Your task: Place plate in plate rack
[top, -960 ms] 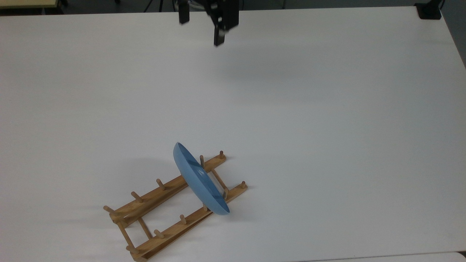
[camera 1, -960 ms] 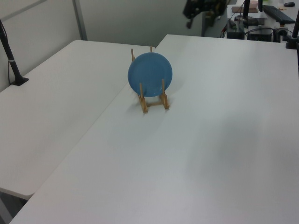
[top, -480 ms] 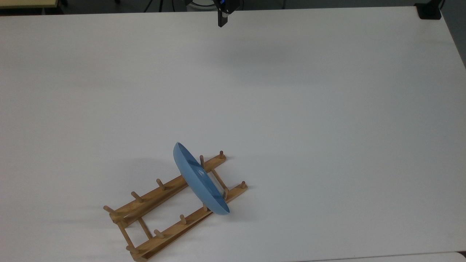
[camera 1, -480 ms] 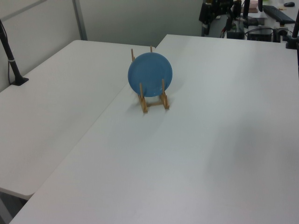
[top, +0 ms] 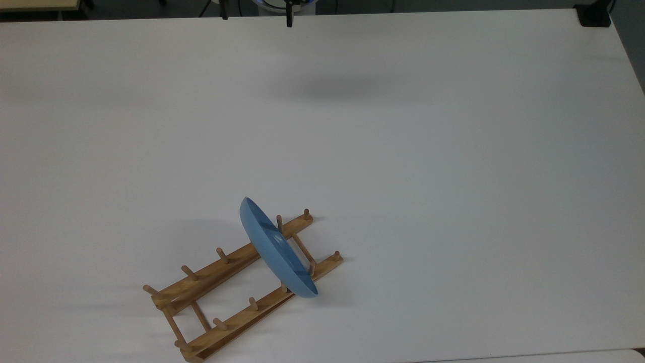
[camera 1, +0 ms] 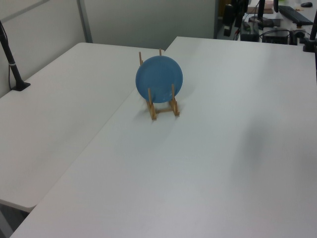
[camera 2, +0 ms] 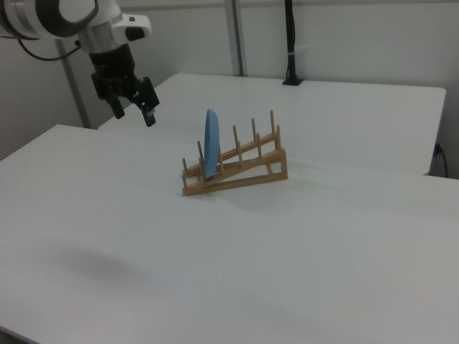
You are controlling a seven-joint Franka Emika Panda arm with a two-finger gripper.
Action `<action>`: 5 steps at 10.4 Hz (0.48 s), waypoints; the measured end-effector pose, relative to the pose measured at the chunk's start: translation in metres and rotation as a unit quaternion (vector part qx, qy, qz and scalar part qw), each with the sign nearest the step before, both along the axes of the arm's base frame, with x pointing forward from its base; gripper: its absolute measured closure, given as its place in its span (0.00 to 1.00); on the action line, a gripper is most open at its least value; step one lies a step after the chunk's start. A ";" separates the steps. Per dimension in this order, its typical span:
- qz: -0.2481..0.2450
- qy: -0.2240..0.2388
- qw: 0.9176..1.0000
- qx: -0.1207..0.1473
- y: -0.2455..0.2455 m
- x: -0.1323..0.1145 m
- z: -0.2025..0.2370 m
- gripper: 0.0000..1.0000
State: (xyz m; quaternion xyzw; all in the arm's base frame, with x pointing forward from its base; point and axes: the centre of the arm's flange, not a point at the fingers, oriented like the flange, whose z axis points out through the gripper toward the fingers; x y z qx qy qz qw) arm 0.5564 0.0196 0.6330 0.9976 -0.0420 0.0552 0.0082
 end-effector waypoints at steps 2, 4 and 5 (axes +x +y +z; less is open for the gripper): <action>0.033 0.001 0.999 -0.004 -0.005 0.000 0.000 0.00; 0.066 0.002 0.998 -0.008 -0.005 0.000 0.000 0.00; 0.097 0.004 0.995 -0.011 -0.005 0.000 -0.001 0.00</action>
